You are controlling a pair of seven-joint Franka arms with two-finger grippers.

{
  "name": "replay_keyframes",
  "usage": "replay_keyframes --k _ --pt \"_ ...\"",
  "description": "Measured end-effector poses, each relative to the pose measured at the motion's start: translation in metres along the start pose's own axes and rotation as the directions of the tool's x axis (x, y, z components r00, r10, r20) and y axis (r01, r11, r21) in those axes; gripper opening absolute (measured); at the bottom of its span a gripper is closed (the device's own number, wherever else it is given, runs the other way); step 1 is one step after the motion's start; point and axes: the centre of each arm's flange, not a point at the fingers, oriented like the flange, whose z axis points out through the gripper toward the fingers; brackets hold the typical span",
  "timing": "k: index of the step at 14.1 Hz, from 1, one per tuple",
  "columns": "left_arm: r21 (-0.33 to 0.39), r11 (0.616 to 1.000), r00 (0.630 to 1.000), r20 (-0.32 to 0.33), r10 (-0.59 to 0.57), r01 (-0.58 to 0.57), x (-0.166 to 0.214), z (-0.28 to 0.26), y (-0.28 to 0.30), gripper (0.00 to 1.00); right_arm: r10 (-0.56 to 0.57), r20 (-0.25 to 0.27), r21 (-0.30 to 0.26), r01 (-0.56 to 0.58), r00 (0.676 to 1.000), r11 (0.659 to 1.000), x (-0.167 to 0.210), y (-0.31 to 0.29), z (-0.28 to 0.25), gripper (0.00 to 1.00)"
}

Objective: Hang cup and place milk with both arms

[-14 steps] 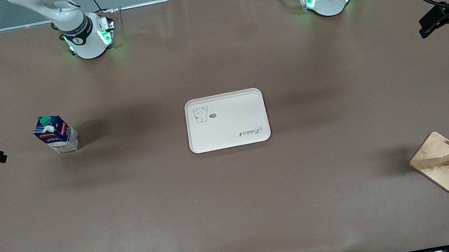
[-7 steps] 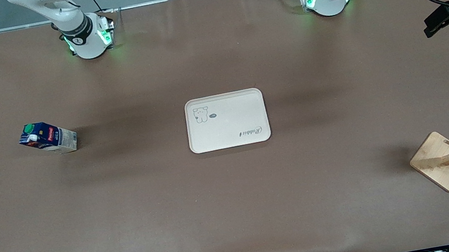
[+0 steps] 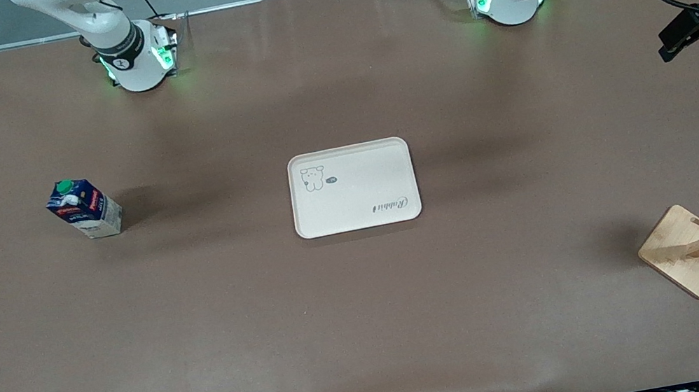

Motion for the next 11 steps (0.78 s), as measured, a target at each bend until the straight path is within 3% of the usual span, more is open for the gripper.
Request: replay_keyframes --k 3,11 --pt "0.0 1.0 1.0 -0.002 0.008 -0.008 0.0 0.0013 0.0045 1.0 -0.005 -0.018 -0.015 0.005 1.0 1.0 -0.0028 0.0004 -0.0104 1.0" --pt "0.0 1.0 1.0 0.0 0.009 -0.009 0.0001 0.0028 0.0048 1.0 -0.018 -0.003 -0.05 0.018 1.0 0.999 -0.0039 -0.001 -0.0099 1.0"
